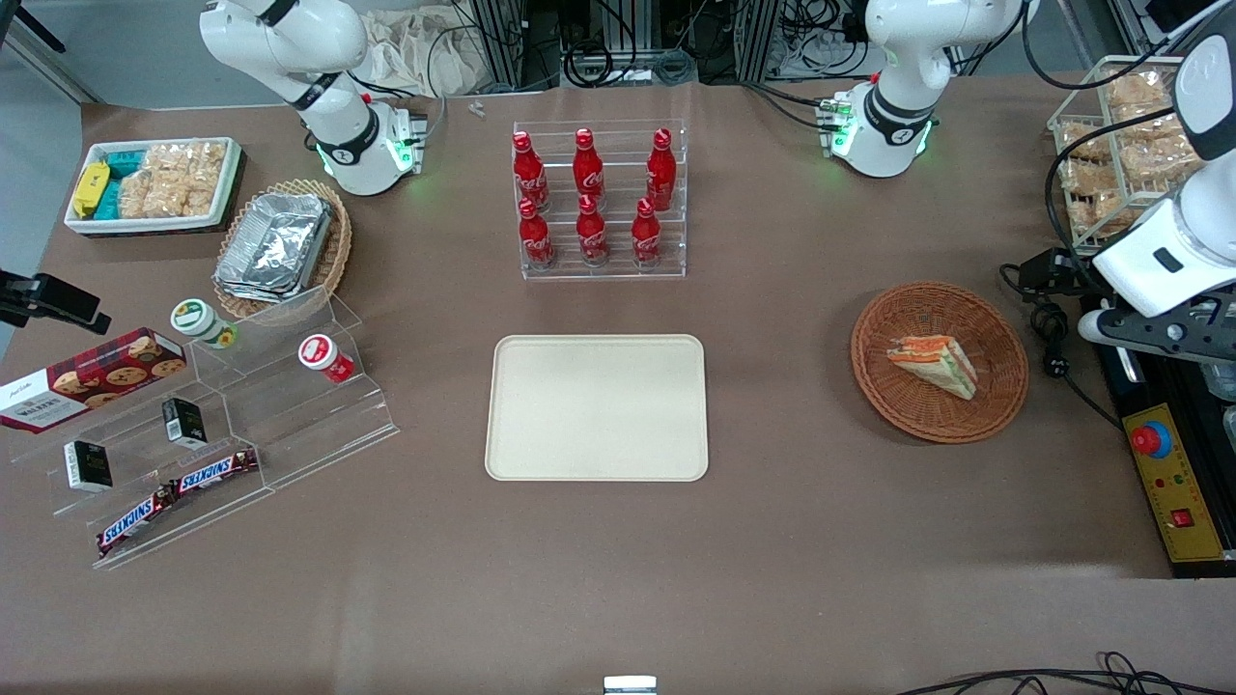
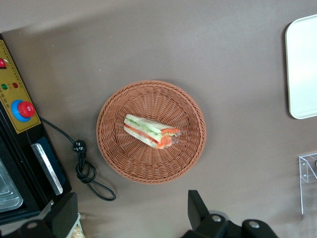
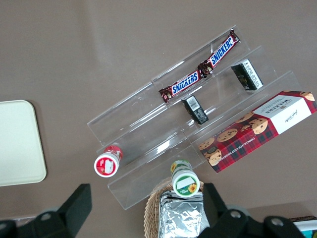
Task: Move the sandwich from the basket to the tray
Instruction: 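Move the left gripper down over the sandwich in the wicker basket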
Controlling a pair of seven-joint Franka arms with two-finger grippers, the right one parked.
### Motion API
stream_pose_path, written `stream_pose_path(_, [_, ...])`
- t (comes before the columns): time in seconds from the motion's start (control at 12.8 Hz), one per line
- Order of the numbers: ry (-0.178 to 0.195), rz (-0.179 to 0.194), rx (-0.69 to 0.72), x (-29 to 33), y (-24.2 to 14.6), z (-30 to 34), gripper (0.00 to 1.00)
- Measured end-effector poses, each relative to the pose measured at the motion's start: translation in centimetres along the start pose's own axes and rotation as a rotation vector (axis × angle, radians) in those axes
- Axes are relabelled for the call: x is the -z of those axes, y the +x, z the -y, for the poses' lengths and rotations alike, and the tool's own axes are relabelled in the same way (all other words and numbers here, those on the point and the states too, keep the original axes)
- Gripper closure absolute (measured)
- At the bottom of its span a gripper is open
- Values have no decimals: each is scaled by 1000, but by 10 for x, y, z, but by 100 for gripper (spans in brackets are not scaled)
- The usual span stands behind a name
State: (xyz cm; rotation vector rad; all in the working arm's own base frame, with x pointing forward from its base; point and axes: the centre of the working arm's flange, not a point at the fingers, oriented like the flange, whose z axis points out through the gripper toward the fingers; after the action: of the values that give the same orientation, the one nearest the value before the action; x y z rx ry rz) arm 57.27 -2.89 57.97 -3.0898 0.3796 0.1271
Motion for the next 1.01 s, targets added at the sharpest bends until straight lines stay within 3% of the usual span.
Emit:
stream_pose_path(0.31, [-1, 2, 10, -1, 0, 4, 0])
stream_pose_path(0.47, [-4, 11, 92, -6, 0, 10, 0])
stream_pose_path(0.78, [-2, 77, 597, -51, 5, 16, 0])
stream_pose_path(1.01, [2, 53, 908, -115, 8, 19, 0])
